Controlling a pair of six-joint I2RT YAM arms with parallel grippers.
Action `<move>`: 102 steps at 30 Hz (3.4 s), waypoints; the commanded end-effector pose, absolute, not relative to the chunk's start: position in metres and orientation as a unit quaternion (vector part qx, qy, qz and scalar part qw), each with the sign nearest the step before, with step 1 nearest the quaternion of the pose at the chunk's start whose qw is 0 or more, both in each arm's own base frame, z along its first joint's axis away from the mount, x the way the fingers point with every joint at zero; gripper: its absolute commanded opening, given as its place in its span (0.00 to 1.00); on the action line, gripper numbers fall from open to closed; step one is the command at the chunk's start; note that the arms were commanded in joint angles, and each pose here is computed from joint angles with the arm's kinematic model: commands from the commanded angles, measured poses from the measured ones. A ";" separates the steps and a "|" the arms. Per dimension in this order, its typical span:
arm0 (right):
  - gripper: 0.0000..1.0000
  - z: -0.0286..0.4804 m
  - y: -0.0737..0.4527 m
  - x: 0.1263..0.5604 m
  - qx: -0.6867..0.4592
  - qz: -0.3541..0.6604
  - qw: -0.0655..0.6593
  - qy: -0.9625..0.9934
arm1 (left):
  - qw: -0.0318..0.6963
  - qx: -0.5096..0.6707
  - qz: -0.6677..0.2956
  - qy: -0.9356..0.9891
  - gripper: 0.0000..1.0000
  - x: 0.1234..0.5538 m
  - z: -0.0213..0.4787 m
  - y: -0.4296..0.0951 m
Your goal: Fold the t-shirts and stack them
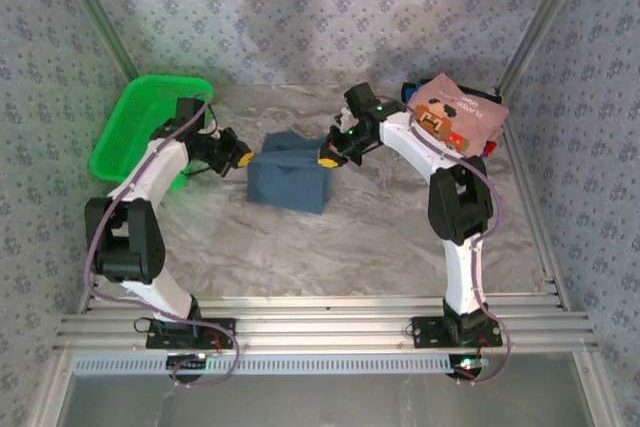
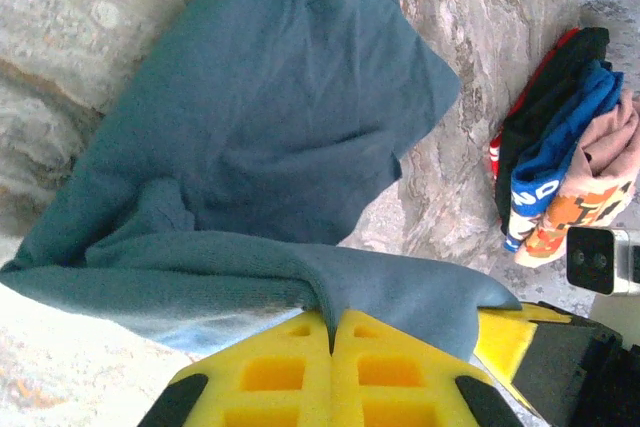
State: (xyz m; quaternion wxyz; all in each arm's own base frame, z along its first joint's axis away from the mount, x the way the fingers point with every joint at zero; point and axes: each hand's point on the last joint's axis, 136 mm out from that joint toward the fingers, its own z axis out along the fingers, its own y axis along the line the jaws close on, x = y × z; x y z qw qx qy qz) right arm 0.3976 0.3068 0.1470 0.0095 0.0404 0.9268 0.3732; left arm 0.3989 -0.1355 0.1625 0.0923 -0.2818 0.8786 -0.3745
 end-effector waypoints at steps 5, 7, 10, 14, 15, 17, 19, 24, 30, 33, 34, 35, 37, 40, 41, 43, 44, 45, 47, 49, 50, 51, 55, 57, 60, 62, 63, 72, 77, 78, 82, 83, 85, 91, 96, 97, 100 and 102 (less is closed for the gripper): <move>0.00 0.132 0.295 0.427 0.067 0.383 0.003 0.921 | 0.099 -0.262 -0.386 0.879 0.00 0.438 0.162 -0.140; 0.00 0.128 0.291 0.435 0.080 0.387 0.005 0.919 | 0.098 -0.261 -0.389 0.878 0.00 0.448 0.160 -0.142; 0.04 0.118 0.285 0.449 0.101 0.392 0.004 0.914 | 0.094 -0.253 -0.395 0.878 0.03 0.464 0.155 -0.150; 0.17 0.108 0.277 0.481 0.125 0.432 0.016 0.893 | 0.109 -0.249 -0.417 0.867 0.35 0.497 0.152 -0.160; 0.20 0.106 0.274 0.496 0.135 0.448 0.027 0.883 | 0.116 -0.248 -0.426 0.862 0.39 0.507 0.154 -0.162; 0.39 0.111 0.260 0.525 0.168 0.481 0.051 0.859 | 0.122 -0.247 -0.447 0.851 0.46 0.525 0.158 -0.171; 0.49 0.126 0.244 0.546 0.189 0.500 0.080 0.842 | 0.132 -0.237 -0.466 0.842 0.51 0.540 0.169 -0.178; 0.51 0.180 0.204 0.557 0.183 0.485 0.156 0.841 | 0.184 -0.198 -0.476 0.837 0.56 0.550 0.219 -0.177; 0.54 0.184 0.205 0.508 0.149 0.441 0.132 0.875 | 0.204 -0.159 -0.430 0.865 0.60 0.511 0.230 -0.159; 0.62 0.162 0.210 0.484 0.124 0.405 0.130 0.896 | 0.206 -0.147 -0.418 0.872 0.61 0.486 0.214 -0.155; 0.65 0.154 0.212 0.479 0.120 0.398 0.126 0.901 | 0.202 -0.146 -0.419 0.873 0.61 0.479 0.206 -0.155; 0.66 0.145 0.216 0.475 0.112 0.393 0.120 0.905 | 0.201 -0.145 -0.421 0.873 0.61 0.472 0.199 -0.155; 0.68 0.131 0.222 0.467 0.095 0.379 0.108 0.914 | 0.204 -0.144 -0.422 0.872 0.62 0.460 0.189 -0.153; 0.75 0.113 0.230 0.465 0.071 0.353 0.106 0.927 | 0.229 -0.139 -0.413 0.870 0.67 0.444 0.184 -0.148; 0.75 0.109 0.232 0.465 0.068 0.349 0.103 0.929 | 0.239 -0.137 -0.410 0.869 0.71 0.438 0.184 -0.146; 0.77 0.098 0.239 0.463 0.053 0.329 0.094 0.938 | 0.252 -0.133 -0.404 0.869 0.75 0.429 0.186 -0.143; 0.78 0.093 0.243 0.463 0.043 0.320 0.090 0.942 | 0.259 -0.130 -0.399 0.870 0.78 0.424 0.187 -0.141; 0.79 0.089 0.246 0.463 0.036 0.313 0.087 0.945 | 0.269 -0.127 -0.395 0.869 0.79 0.420 0.191 -0.139; 0.80 0.079 0.257 0.463 0.020 0.305 0.077 0.949 | 0.292 -0.123 -0.383 0.868 0.82 0.411 0.200 -0.133; 0.82 0.069 0.263 0.461 0.007 0.287 0.067 0.956 | 0.312 -0.122 -0.367 0.868 0.88 0.401 0.209 -0.125; 0.82 0.063 0.266 0.459 -0.001 0.278 0.059 0.959 | 0.318 -0.123 -0.359 0.869 0.90 0.395 0.212 -0.122; 0.82 0.059 0.268 0.461 -0.005 0.272 0.059 0.961 | 0.323 -0.123 -0.354 0.869 0.90 0.389 0.215 -0.118; 0.83 0.045 0.277 0.464 -0.014 0.253 0.056 0.966 | 0.328 -0.129 -0.339 0.872 0.91 0.364 0.225 -0.105; 0.84 0.038 0.280 0.464 -0.019 0.243 0.053 0.968 | 0.331 -0.139 -0.330 0.873 0.91 0.352 0.226 -0.096; 0.84 0.026 0.282 0.461 -0.029 0.212 0.044 0.976 | 0.338 -0.158 -0.325 0.869 0.91 0.333 0.230 -0.080; 0.84 0.019 0.280 0.462 -0.038 0.176 0.047 0.983 | 0.341 -0.171 -0.314 0.869 0.92 0.321 0.231 -0.069; 0.84 0.017 0.281 0.461 -0.043 0.163 0.047 0.985 | 0.345 -0.174 -0.310 0.869 0.91 0.316 0.233 -0.066; 0.73 -0.003 0.317 0.465 -0.064 0.145 0.049 0.986 | 0.387 -0.187 -0.251 0.867 0.99 0.282 0.251 -0.044; 0.41 0.006 0.344 0.466 -0.104 0.149 0.080 0.980 | 0.398 -0.196 -0.229 0.866 1.00 0.265 0.259 -0.036; 0.30 0.004 0.343 0.466 -0.106 0.143 0.080 0.981 | 0.400 -0.197 -0.226 0.866 1.00 0.263 0.260 -0.035; 0.01 0.012 0.319 0.477 -0.109 0.098 0.102 0.984 | 0.411 -0.200 -0.207 0.865 1.00 0.251 0.264 -0.028; 0.00 0.020 0.313 0.483 -0.116 0.086 0.116 0.983 | 0.413 -0.199 -0.203 0.865 1.00 0.248 0.265 -0.027; 0.00 0.048 0.300 0.496 -0.132 0.053 0.161 0.977 | 0.415 -0.199 -0.197 0.866 1.00 0.244 0.265 -0.026; 0.00 0.132 0.255 0.526 -0.180 -0.051 0.270 0.944 | 0.417 -0.209 -0.195 0.863 1.00 0.239 0.258 -0.024; 0.00 0.178 0.230 0.542 -0.222 -0.124 0.320 0.913 | 0.415 -0.208 -0.219 0.858 1.00 0.245 0.254 -0.031; 0.00 0.184 0.226 0.544 -0.230 -0.138 0.323 0.908 | 0.413 -0.206 -0.226 0.858 1.00 0.246 0.253 -0.033; 0.00 0.195 0.212 0.548 -0.243 -0.168 0.326 0.898 | 0.410 -0.210 -0.235 0.856 1.00 0.250 0.250 -0.035; 0.00 0.202 0.201 0.552 -0.243 -0.181 0.329 0.894 | 0.409 -0.212 -0.238 0.855 1.00 0.251 0.247 -0.035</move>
